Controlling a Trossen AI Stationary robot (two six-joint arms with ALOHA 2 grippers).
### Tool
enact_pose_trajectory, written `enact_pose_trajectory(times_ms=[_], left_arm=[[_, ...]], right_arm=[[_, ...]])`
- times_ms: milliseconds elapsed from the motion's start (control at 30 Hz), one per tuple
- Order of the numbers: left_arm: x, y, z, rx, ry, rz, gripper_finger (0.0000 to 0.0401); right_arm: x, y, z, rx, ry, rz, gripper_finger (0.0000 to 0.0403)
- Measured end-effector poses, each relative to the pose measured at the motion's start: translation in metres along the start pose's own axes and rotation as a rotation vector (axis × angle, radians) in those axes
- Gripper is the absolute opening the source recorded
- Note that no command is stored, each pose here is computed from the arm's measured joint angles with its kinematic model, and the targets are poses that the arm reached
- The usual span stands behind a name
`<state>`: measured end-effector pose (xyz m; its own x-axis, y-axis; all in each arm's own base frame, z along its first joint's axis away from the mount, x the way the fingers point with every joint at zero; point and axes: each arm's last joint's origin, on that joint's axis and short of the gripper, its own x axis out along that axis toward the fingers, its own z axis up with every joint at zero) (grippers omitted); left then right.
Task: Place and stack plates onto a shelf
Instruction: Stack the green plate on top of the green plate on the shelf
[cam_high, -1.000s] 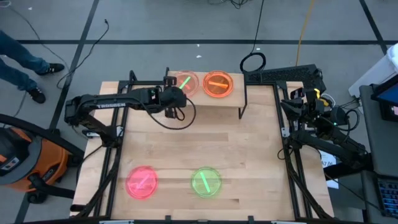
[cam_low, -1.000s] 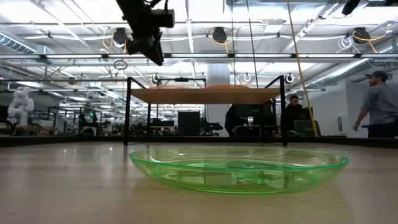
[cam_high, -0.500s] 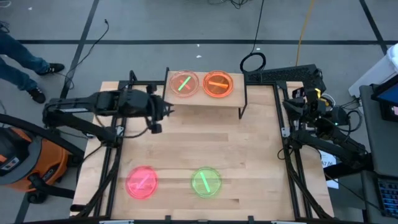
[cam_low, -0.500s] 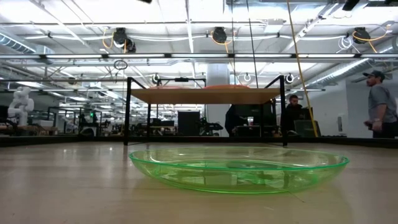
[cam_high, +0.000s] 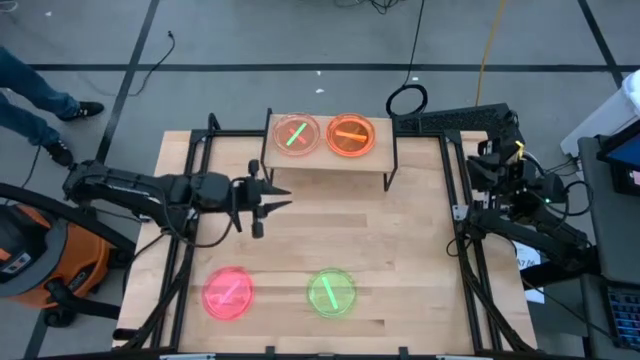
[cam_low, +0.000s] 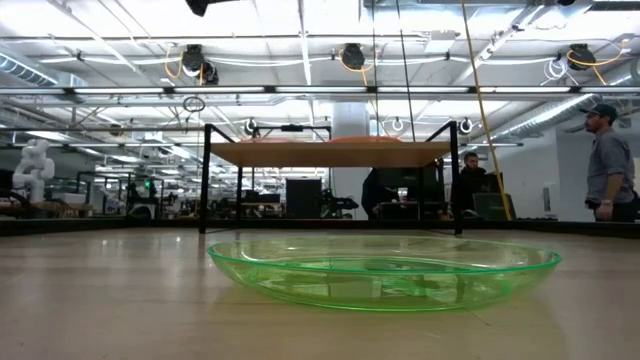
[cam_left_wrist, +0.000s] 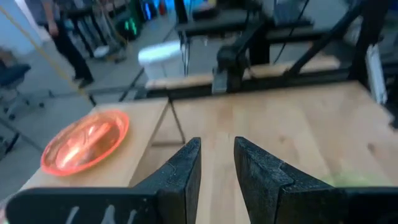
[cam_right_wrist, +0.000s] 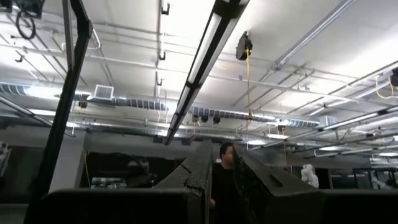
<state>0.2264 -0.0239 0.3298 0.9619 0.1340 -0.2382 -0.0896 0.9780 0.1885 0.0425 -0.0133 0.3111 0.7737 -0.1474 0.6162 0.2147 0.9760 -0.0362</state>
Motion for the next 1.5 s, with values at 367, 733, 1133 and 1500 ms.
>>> enact_pose_trajectory(times_ms=[367, 733, 1133, 1500], left_arm=[[-0.01, 0.0, -0.019, 0.017, -0.121, 0.016, 0.0104], [-0.018, 0.0, -0.052, -0.005, -0.222, 0.052, 0.0104], [-0.019, 0.001, -0.052, 0.005, -0.234, 0.067, 0.0104], [-0.019, 0.001, -0.053, 0.027, -0.227, 0.069, 0.0104]], right_arm=[[0.001, -0.001, -0.005, 0.188, 0.046, -0.006, 0.005], [0.028, -0.008, -0.05, 0.358, 0.355, 0.009, 0.005], [0.05, 0.0, -0.105, 0.445, 0.656, 0.12, 0.005], [0.054, 0.027, -0.136, 0.385, 0.818, 0.136, 0.005]])
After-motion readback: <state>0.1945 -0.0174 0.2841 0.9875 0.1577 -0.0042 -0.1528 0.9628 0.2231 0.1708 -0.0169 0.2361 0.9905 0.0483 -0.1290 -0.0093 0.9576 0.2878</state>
